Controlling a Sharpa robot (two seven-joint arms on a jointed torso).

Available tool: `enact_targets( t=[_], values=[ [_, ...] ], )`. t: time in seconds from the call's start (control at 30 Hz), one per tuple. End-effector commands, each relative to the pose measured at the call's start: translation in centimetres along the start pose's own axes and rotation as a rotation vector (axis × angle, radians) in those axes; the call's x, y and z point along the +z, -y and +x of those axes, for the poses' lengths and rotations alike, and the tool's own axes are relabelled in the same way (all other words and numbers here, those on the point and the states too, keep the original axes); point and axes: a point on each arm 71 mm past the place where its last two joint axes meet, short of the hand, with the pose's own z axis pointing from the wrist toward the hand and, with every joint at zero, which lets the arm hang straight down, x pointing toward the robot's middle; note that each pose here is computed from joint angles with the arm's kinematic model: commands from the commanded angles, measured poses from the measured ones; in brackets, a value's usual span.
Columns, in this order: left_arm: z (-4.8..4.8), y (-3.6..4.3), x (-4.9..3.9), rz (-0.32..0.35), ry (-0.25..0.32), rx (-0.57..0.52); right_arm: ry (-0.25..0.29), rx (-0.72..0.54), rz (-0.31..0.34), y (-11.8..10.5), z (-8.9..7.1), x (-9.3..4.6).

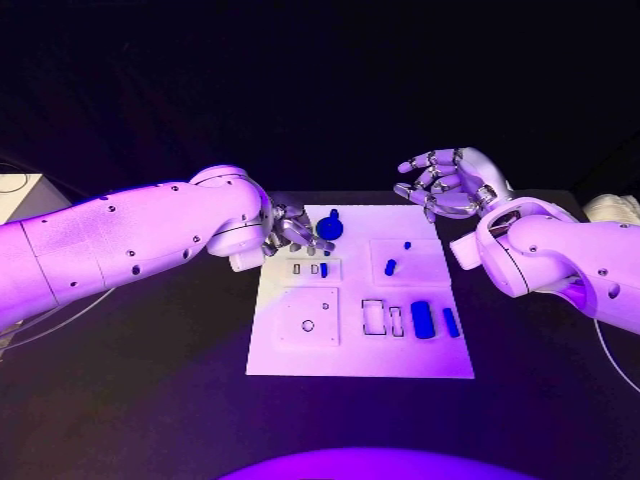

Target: Assemble the parts on the task board

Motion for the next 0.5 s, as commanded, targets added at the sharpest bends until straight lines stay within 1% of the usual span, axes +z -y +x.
enact_targets(
  t=[0.03,0.2,0.5],
  values=[
    [0.42,0.15,0.26,-0.018,-0.082,0.045,-0.015,-0.024,-0.037,-0.28,0.14,0.06],
    [0.38,0.42,0.71,-0.025,-0.099,0.053,-0.008,-0.027,-0.047,-0.33,0.11,0.10],
    [0.28,0.82,1.21,-0.033,-0.112,0.064,-0.011,-0.026,-0.049,-0.37,0.25,0.19]
  ],
)
